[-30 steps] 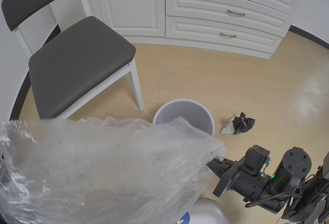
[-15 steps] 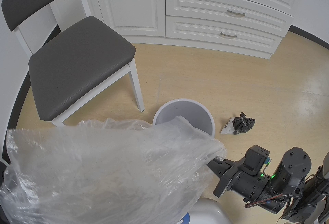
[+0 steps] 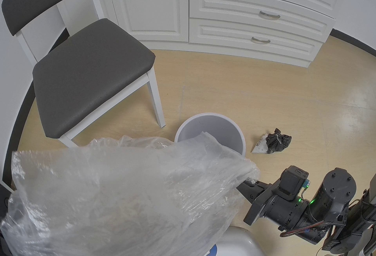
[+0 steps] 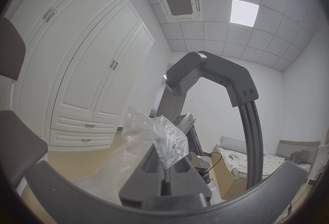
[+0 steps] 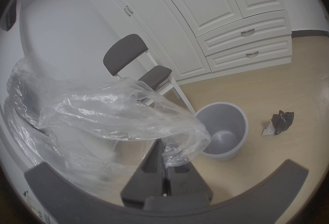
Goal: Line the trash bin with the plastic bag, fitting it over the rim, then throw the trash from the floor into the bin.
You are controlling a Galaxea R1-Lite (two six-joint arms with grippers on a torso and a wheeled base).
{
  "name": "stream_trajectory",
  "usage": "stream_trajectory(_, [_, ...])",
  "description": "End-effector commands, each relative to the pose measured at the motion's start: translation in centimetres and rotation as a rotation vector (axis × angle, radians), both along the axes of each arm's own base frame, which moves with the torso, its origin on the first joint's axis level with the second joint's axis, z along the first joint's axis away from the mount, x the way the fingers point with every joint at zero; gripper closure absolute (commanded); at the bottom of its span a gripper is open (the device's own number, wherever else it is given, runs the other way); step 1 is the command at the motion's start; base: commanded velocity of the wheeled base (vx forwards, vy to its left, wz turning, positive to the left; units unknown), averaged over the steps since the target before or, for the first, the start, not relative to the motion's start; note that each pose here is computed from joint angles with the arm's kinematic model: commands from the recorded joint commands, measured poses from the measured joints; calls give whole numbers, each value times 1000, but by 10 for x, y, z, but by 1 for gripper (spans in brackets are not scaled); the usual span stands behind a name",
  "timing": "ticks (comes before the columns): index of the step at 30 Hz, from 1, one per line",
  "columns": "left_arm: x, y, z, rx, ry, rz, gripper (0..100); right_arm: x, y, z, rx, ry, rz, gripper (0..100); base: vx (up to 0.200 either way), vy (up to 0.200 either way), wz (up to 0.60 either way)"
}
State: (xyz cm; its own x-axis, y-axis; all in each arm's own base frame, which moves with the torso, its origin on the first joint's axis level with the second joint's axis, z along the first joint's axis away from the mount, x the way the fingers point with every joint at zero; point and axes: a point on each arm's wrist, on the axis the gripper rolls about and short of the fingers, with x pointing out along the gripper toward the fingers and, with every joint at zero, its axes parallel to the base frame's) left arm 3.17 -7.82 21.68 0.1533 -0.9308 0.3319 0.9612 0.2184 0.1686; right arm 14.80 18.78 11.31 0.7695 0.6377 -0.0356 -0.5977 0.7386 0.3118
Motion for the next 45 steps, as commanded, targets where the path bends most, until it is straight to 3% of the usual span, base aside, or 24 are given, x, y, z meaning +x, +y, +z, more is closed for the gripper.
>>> stream_trajectory(1, [0, 0, -1, 3, -1, 3, 100, 0, 0, 2, 13, -12, 1, 100, 0, 0, 0])
stream_trajectory(45, [-4, 3, -9, 25, -19, -45, 100, 0, 0, 3, 5, -25, -3, 100, 0, 0, 0])
